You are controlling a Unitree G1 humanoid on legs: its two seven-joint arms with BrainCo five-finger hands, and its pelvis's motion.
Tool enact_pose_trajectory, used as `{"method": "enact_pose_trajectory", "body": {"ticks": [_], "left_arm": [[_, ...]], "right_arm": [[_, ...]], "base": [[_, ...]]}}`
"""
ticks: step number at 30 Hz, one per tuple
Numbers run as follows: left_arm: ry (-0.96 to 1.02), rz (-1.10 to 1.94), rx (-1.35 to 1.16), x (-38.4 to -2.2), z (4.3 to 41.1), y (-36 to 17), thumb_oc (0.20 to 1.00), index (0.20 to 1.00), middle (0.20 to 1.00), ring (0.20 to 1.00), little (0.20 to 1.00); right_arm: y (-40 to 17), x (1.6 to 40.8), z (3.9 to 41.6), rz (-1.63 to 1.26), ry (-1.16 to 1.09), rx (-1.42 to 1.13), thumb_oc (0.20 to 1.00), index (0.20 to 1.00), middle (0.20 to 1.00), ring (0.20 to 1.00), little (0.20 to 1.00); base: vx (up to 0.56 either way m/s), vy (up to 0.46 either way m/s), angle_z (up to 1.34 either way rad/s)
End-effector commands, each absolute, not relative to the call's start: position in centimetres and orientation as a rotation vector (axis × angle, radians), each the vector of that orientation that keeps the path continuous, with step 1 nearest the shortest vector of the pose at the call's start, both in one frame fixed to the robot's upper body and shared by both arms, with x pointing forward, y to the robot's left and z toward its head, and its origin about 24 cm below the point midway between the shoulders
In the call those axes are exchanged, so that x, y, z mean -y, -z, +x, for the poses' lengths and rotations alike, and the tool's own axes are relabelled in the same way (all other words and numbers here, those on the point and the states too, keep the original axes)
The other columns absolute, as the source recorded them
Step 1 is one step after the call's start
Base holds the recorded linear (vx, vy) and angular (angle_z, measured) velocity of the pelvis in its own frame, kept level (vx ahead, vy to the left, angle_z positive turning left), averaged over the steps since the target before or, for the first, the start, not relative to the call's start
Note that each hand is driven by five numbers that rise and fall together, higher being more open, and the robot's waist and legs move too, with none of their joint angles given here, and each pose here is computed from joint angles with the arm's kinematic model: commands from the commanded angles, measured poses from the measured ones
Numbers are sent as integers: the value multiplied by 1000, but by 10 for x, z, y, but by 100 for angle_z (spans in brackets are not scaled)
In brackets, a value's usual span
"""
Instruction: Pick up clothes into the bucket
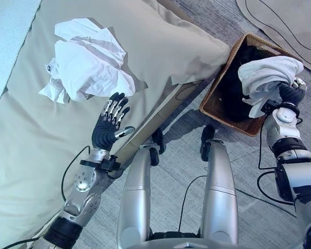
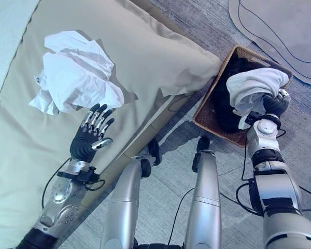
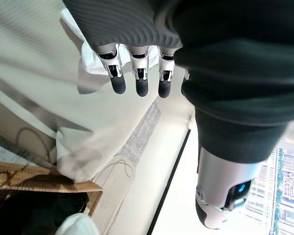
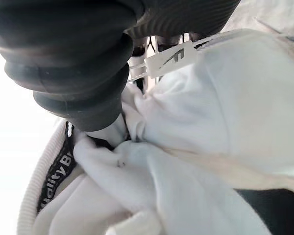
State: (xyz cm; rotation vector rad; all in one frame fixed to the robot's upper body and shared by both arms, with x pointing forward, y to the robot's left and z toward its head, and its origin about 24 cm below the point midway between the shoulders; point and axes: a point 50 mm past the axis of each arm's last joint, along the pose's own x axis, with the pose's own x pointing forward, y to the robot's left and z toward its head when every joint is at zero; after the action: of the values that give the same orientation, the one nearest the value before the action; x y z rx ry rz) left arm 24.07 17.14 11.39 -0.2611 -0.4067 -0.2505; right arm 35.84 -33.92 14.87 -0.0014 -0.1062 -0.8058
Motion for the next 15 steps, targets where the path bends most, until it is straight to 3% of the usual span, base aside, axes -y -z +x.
{"method": "enact_pose_trajectory", "body": {"ticks": [1, 2, 3, 4, 15], "left_arm": [[251, -265, 491, -165, 231, -123, 1000, 1000, 1000, 1000, 1000], [250, -265, 492, -165, 231, -123, 1000, 1000, 1000, 1000, 1000], [251, -263, 489, -165, 232, -123, 1000, 1000, 1000, 1000, 1000], [250, -263, 489, -165, 232, -123, 1000, 1000, 1000, 1000, 1000], [231, -272, 501, -167, 238, -124, 1000, 1000, 1000, 1000, 1000]], "right_arm": [[-158, 353, 354, -69, 834, 103, 200, 200, 200, 200, 200], [-158, 353, 354, -70, 833, 104, 200, 200, 200, 200, 200], [-158, 352, 355, -106, 814, 87, 664, 664, 664, 664, 664], [-159, 352, 356, -106, 813, 87, 1000, 1000, 1000, 1000, 1000], [-160, 342, 362, -198, 781, 75, 1000, 1000, 1000, 1000, 1000]], "base": [[-1, -9, 5], [0, 0, 0], [0, 0, 0], [0, 0, 0], [0, 0, 0]]}}
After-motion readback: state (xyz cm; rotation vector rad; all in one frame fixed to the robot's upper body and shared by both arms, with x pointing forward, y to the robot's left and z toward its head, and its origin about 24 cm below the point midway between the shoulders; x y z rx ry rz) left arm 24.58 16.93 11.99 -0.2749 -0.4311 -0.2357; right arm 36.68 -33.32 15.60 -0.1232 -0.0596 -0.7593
